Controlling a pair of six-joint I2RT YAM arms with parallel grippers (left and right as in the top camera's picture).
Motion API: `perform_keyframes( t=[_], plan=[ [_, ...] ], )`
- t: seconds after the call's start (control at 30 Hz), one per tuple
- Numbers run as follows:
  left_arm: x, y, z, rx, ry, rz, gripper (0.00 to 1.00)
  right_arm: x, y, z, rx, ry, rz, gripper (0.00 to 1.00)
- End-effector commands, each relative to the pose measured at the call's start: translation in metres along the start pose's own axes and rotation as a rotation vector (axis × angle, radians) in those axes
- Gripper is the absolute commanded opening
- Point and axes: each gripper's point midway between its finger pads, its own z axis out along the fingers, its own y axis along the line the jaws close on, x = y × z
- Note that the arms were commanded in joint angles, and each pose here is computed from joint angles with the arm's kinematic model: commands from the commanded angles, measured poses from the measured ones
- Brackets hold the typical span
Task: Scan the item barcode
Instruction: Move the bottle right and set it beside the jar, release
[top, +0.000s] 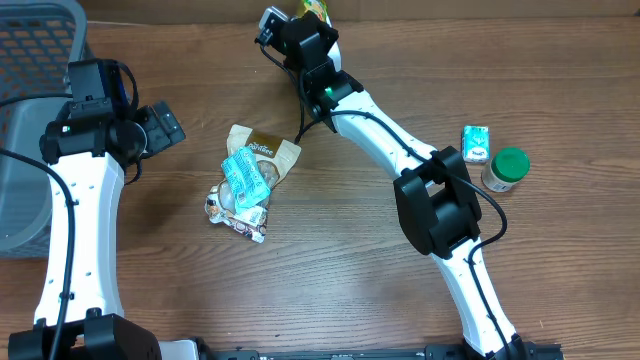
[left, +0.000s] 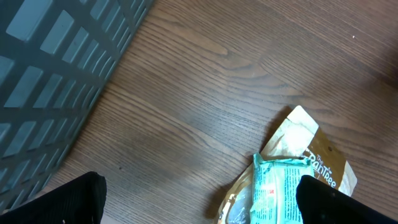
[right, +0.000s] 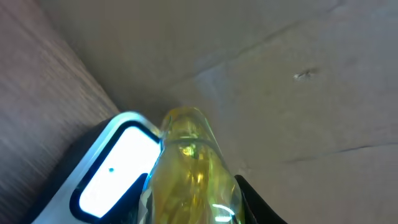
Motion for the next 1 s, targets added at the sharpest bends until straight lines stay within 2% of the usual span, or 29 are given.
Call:
perform_keyframes(
  t=[0.0,0.13,0.3,0.43,0.53,0.73,0.97],
  plan=[
    [-0.004,0.0,-0.004,0.002,-0.016,0.011,0.99,-0.031,-0.086,-0.033,0.127,-0.072,0.187,0.04],
    [-0.004,0.0,-0.004,0.002,-0.016,0.011,1.0,-0.017,-0.126,-0.07,0.085,0.01,0.353,0.04],
    [-0.004,0.0,-0.004,0.002,-0.016,0.011,1.0,0.04,-0.142,-0.107,0.017,0.232,0.609,0.04],
    [-0.004,0.0,-0.004,0.002,-0.016,0.011,1.0,0.102,-0.123,-0.125,-0.106,0.463,0.718,0.04],
    [-0.004,0.0,-0.004,0.003,-0.016,0.011,0.99,0.163,-0.107,-0.14,-0.216,0.684,0.81,0.04],
    [-0.004,0.0,-0.004,0.002,-0.016,0.011,1.0,0.238,-0.098,-0.167,-0.351,0.921,0.904,0.04],
    [-0.004,0.0,-0.004,0.002,-0.016,0.011,1.0,0.289,-0.073,-0.182,-0.405,1.081,0.943,0.05]
  ],
)
